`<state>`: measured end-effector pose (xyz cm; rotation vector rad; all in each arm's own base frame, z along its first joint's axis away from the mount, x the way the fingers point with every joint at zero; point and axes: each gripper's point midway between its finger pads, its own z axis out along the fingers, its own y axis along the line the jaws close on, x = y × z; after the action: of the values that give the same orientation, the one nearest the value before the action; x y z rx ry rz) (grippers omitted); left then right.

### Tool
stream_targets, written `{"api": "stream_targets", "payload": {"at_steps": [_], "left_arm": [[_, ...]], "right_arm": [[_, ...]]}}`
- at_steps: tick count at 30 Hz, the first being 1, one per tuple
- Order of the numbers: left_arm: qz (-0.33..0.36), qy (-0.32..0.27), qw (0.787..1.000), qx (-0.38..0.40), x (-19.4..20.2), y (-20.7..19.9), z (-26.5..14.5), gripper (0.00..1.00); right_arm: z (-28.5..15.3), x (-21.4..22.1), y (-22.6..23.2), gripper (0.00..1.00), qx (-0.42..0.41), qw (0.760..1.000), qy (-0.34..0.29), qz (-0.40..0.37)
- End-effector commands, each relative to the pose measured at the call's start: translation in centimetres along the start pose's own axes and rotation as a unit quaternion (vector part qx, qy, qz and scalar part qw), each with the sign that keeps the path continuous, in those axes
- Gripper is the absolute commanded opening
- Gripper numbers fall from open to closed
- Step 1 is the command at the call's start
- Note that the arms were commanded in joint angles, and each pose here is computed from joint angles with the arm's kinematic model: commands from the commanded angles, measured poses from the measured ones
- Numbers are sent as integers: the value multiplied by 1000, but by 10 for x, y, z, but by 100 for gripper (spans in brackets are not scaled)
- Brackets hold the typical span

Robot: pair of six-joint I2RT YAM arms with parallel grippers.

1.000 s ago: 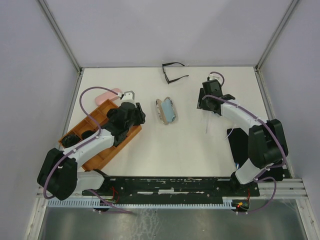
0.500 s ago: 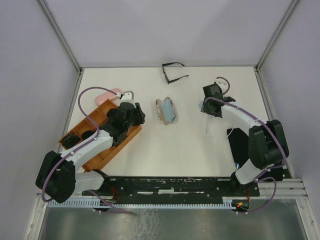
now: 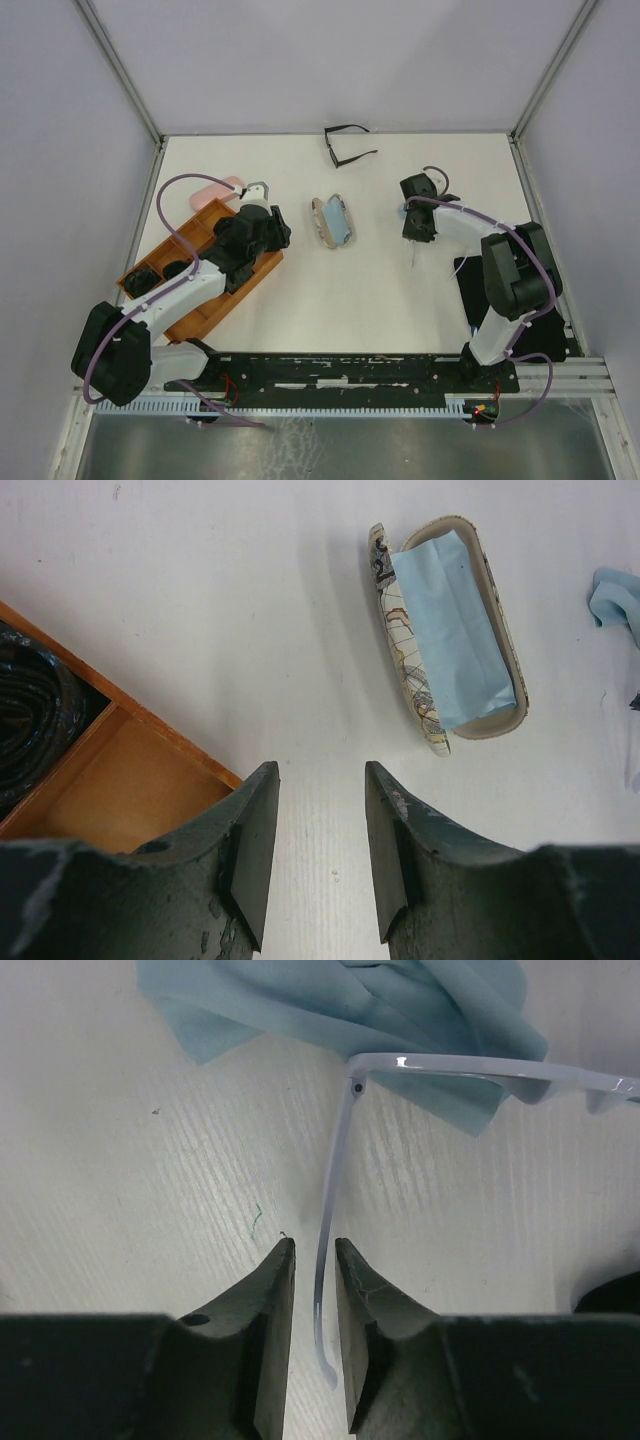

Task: Organize the sunglasses
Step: Pick up the sunglasses from the center of the board.

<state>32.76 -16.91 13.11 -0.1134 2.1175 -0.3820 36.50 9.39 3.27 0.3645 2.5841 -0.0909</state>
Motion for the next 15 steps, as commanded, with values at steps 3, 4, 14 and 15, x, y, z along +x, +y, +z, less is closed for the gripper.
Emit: {"api": "stream_targets", "payload": {"at_steps": [3,4,14,15], "left_arm": [[-30,-21,999,12,-13,-7,-3,47],[-31,-21,999,12,-13,-7,-3,47],[-33,-24,999,17,-14,-8,-7,47],[-33,-25,999,17,-14,-7,-8,47]], "right_arm": [[-16,-27,11,19,-25,999,-38,23],[-20,-28,12,17,-31,998,-41,30],[-66,-22,48,3,-88,991,-68,74],[-70,-19,50,2,-87,991,-69,71]]}}
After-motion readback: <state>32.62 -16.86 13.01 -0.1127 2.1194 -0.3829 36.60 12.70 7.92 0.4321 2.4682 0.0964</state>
